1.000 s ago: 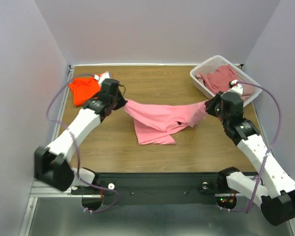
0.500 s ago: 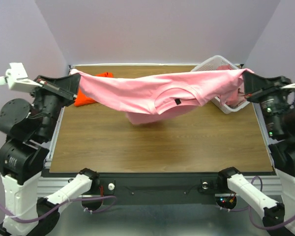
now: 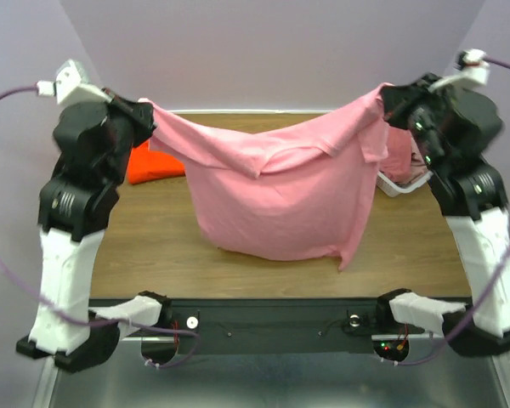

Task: Fold and stack the t-shirts
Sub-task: Flatten the tshirt out

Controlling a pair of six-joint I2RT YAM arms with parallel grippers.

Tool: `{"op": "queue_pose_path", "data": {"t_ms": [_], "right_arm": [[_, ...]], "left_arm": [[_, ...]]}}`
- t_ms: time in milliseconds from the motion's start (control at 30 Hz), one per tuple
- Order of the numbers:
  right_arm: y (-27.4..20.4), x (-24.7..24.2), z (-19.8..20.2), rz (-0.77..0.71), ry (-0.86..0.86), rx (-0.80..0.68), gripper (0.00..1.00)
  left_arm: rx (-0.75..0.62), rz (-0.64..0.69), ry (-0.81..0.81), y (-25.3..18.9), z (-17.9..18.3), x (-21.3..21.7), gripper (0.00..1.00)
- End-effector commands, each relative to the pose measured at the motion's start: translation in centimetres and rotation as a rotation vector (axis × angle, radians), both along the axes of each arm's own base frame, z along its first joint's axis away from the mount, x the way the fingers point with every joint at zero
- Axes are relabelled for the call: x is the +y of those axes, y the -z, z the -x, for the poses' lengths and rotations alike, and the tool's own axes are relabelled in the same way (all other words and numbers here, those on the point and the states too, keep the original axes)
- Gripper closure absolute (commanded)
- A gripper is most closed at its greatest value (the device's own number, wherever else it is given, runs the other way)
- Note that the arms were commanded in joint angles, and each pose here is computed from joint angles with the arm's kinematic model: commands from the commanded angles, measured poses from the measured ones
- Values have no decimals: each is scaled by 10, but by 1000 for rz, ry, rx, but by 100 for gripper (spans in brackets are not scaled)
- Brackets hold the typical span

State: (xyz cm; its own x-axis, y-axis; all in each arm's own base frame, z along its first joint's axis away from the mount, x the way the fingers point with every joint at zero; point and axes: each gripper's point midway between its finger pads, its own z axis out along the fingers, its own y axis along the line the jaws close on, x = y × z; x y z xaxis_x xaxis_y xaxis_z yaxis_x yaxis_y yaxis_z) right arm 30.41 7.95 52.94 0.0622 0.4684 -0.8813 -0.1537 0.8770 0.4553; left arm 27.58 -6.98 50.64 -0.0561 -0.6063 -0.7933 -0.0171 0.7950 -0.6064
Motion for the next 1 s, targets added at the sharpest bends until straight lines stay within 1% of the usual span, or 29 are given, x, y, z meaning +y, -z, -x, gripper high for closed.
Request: {"op": "queue_pose_path", "data": {"t_ms": [0, 33, 67, 100, 133, 167, 200, 267, 300, 367, 400, 433, 467, 500, 533, 567, 600, 633, 667, 700, 733, 767, 800, 833, 867, 900, 933, 967], "right_arm": [[-8, 7, -46, 59, 36, 2, 100], [-16, 8, -54, 65, 44, -10, 100], [-6, 15, -79, 85, 46, 22, 100], [-35, 14, -77, 79, 51, -41, 100], [-45, 15, -81, 77, 50, -59, 100], [-50, 20, -87, 82, 35, -72, 100], [-68, 23, -90, 80, 28, -113, 100], [-77, 32, -93, 81, -13, -137, 100], [-76, 36, -96, 84, -33, -136, 100], [-69, 39, -95, 90, -51, -122, 100], [-64, 38, -95, 91, -45, -110, 100], [-51, 35, -94, 101, -35, -80, 100], [-46, 31, -92, 103, -13, -69, 100], [-37, 28, -92, 113, 0, -50, 99], [-37, 22, -81, 120, 10, -54, 100], [-7, 21, -87, 141, 25, 11, 100], [6, 18, -86, 154, 32, 38, 100], [7, 13, -72, 155, 37, 34, 100], [28, 10, -72, 168, 52, 76, 100], [67, 8, -74, 192, 60, 157, 100], [89, 5, -73, 199, 74, 201, 99], [99, -5, -62, 201, 111, 214, 100], [150, -8, -61, 229, 119, 316, 100], [172, -10, -56, 228, 126, 357, 100], [195, -16, -48, 228, 149, 410, 100], [240, -19, -35, 208, 159, 501, 99], [257, -19, -29, 208, 153, 533, 100], [280, -15, -21, 217, 117, 583, 100]], "left_arm": [[-17, -57, -14, -19, -62, 5, 100], [-16, -63, 8, -23, -72, 4, 100], [-88, -51, 20, -56, -69, 14, 100], [-24, -57, 29, -42, -93, 14, 100], [-42, -57, 29, -52, -96, 19, 100], [-62, -54, 56, -62, -96, 19, 100], [-126, -61, 83, -85, -86, 23, 100], [-168, -59, 142, -95, -83, 21, 100], [-173, -50, 137, -94, -81, 27, 100], [-163, -51, 164, -86, -80, 25, 100], [-116, -49, 161, -68, -86, 26, 100], [-107, -52, 147, -65, -81, 29, 100], [-44, -55, 123, -42, -86, 35, 100], [-16, -58, 108, -31, -86, 38, 100], [-6, -58, 90, -26, -73, 40, 100], [91, -48, 59, 13, -80, 46, 100], [126, -42, 43, 32, -77, 49, 100], [117, -24, 16, 36, -56, 51, 100], [153, -7, -10, 56, -50, 54, 100], [264, 28, -29, 116, -51, 56, 100], [249, 47, -39, 124, -30, 55, 100], [362, 70, -46, 185, -25, 54, 100], [398, 93, -45, 210, -15, 51, 100], [402, 153, -57, 225, 1, 47, 100], [445, 179, -57, 252, 11, 45, 100], [550, 201, -26, 311, 23, 36, 100], [567, 233, -44, 327, 34, 36, 100], [612, 238, -59, 349, 44, 36, 100]]}}
